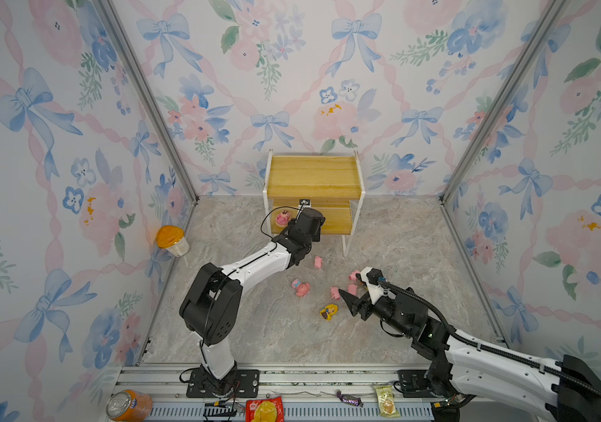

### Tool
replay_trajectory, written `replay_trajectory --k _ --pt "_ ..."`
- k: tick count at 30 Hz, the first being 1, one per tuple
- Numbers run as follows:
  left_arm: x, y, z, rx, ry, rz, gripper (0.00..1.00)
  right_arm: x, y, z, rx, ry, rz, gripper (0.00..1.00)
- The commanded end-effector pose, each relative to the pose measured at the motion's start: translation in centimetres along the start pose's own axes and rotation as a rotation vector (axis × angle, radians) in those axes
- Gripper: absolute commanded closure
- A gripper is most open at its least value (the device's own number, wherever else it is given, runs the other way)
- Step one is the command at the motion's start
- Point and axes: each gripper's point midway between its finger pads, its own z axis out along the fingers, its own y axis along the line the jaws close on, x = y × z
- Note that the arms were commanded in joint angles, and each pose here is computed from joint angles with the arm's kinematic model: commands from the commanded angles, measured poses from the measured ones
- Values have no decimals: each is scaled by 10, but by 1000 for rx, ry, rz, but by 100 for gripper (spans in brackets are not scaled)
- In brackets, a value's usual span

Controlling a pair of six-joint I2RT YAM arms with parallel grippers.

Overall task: Organize plastic toys on shelves
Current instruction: Place the plastic toy on the shelf.

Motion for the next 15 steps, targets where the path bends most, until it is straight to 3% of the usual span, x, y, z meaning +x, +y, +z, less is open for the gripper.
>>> replay_trajectory --k 1,6,15 --pt "-30 -13 -9 26 -80 -27 48 -2 3 0 -4 -3 -10 21" --pt "-30 -20 -18 23 -95 27 37 -3 3 0 -5 -6 -10 21" --pt "-27 -20 -25 13 -100 50 35 -2 2 0 -1 -3 -12 20"
